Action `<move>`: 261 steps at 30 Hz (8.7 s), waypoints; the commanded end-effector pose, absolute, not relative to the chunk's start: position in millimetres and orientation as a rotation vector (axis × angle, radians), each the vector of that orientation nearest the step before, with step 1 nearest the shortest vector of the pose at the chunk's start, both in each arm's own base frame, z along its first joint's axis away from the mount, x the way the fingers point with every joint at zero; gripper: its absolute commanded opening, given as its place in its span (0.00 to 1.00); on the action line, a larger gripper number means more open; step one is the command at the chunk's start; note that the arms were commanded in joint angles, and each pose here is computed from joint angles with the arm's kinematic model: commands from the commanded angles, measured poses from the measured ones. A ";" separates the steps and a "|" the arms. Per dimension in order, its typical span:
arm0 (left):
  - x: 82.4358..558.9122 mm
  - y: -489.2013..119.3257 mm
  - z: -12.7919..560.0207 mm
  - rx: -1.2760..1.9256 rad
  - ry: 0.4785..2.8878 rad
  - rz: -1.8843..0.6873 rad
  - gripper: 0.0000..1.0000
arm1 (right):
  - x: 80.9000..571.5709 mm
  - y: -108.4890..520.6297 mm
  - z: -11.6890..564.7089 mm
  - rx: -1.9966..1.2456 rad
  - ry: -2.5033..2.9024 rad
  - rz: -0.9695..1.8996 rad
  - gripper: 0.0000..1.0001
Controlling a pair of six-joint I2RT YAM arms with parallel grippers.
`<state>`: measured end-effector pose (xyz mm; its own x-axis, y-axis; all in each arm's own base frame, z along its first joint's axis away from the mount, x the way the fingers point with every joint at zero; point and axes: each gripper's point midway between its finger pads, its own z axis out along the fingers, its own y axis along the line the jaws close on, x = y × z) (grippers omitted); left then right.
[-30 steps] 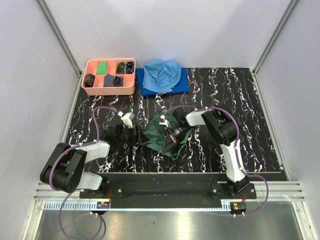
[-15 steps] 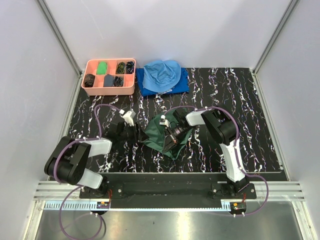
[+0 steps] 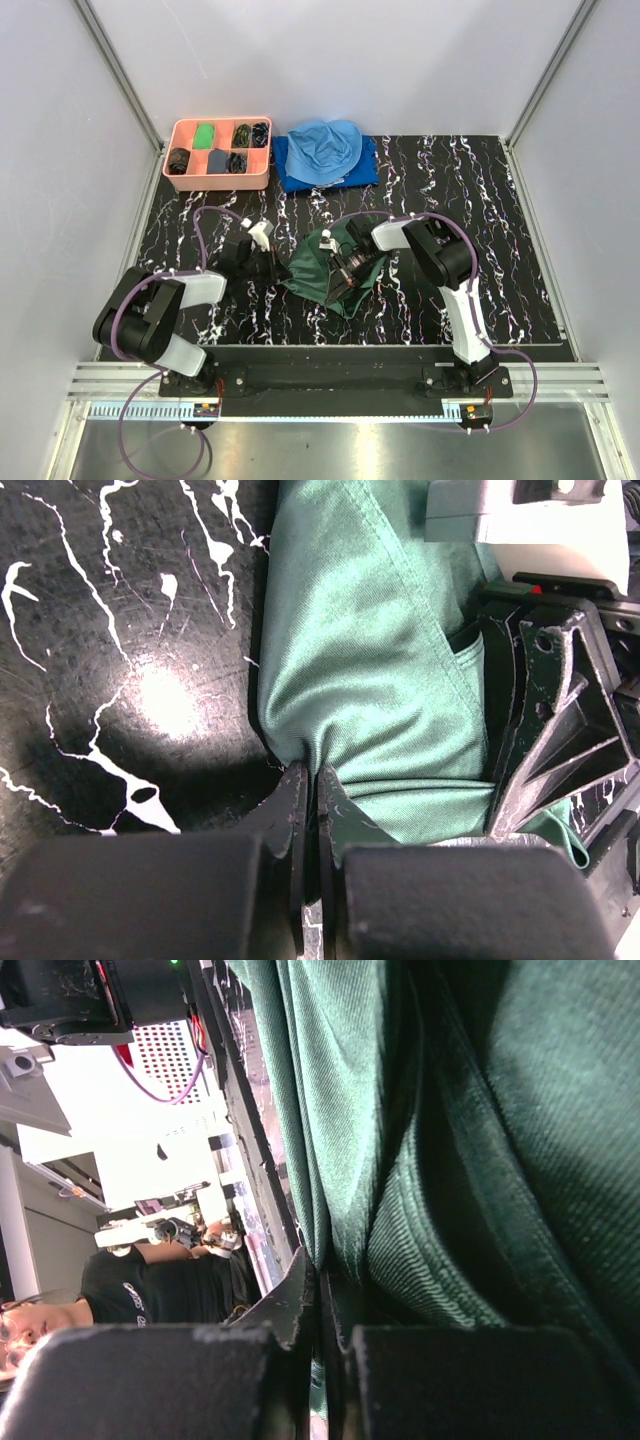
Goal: Fold the napkin, place the utensils inside, and roll it up
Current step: Roll the napkin with the utensil
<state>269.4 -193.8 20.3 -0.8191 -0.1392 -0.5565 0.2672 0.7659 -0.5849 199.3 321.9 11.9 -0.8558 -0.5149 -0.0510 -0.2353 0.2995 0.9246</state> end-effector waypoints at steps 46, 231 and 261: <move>257.7 -177.3 26.1 0.007 2.723 -0.726 0.00 | 172.0 305.0 51.5 1.296 -3.015 -0.795 0.20; 203.4 -188.5 -10.8 -0.001 2.729 -0.858 0.00 | 190.0 301.0 98.0 1.320 -3.326 -0.976 0.72; 202.3 -190.0 -11.4 0.009 2.745 -0.868 0.00 | 199.2 293.1 33.5 1.208 -3.314 -0.690 0.76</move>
<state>226.2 -208.6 18.4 -0.9342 -0.1135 -0.3383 0.1399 0.7557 -0.6398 193.8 287.3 26.7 -0.6906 -0.5123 -0.5104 -0.6697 0.7195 0.1839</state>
